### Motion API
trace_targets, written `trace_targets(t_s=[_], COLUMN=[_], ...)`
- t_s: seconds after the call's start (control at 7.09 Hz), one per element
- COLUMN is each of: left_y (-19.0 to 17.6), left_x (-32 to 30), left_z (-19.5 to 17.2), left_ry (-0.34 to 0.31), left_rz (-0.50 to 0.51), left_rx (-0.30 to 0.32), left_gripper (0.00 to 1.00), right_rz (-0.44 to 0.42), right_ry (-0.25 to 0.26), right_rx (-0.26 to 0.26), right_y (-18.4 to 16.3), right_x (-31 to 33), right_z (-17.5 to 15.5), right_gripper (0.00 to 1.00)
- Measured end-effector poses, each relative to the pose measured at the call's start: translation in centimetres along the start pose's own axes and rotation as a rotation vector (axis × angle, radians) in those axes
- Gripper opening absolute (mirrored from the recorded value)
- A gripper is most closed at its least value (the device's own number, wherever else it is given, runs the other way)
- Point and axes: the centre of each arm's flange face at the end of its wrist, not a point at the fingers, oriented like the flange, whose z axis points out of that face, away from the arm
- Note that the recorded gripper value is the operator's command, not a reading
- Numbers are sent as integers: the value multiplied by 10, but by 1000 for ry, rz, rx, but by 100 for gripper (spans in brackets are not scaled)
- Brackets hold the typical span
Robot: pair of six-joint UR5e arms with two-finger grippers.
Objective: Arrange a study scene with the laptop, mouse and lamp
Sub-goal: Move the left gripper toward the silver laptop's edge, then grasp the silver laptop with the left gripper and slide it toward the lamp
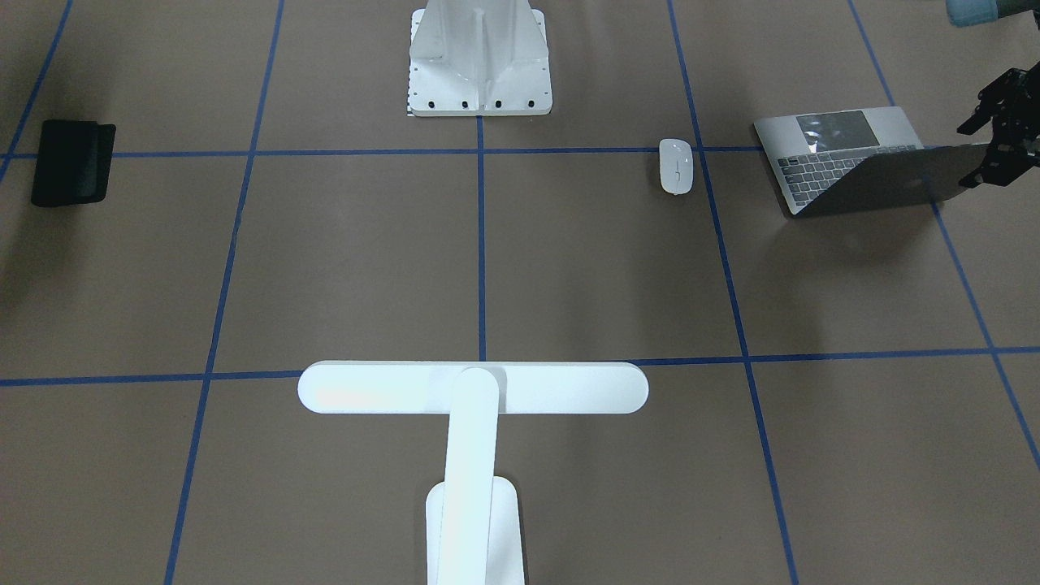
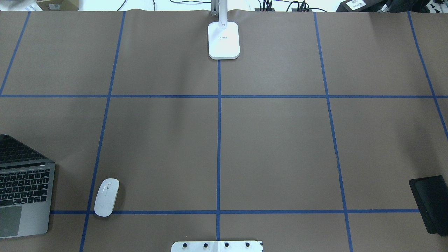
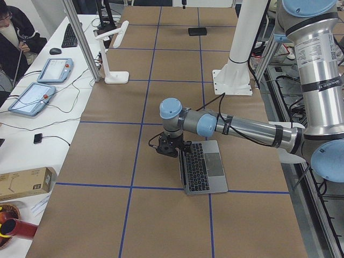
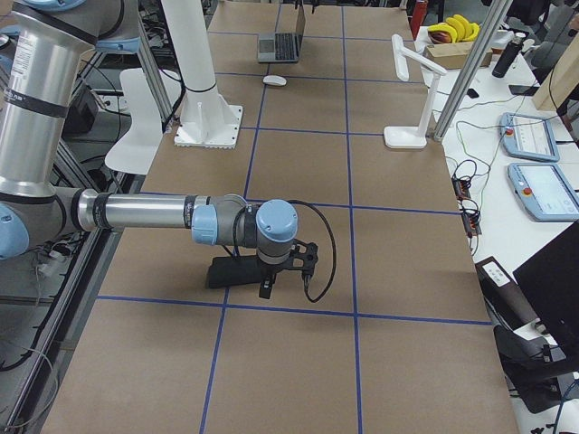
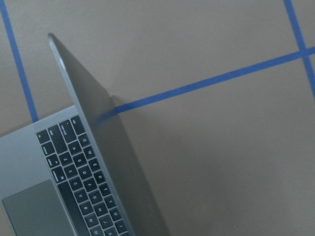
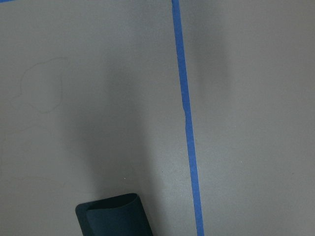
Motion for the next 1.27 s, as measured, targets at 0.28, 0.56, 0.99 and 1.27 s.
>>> trace_targets(t_s=[0.28, 0.56, 0.99, 1.27], left_y=[-3, 0, 25, 52], left_x=[-9, -3, 35, 88], left_z=[7, 7, -9, -29], left_ry=[-6, 4, 36, 39], left_rz=[-38, -101, -85, -76], left_rx=[-1, -6, -63, -86], left_gripper=[0, 0, 0, 0], right_rz=[-2, -2, -5, -6], right_ry=[-1, -1, -2, -3], right_rx=[1, 2, 5, 5], right_y=[3, 4, 6, 10], right_x=[-1, -1, -3, -4], right_z=[-1, -1, -3, -5], right_gripper=[100, 100, 100, 100])
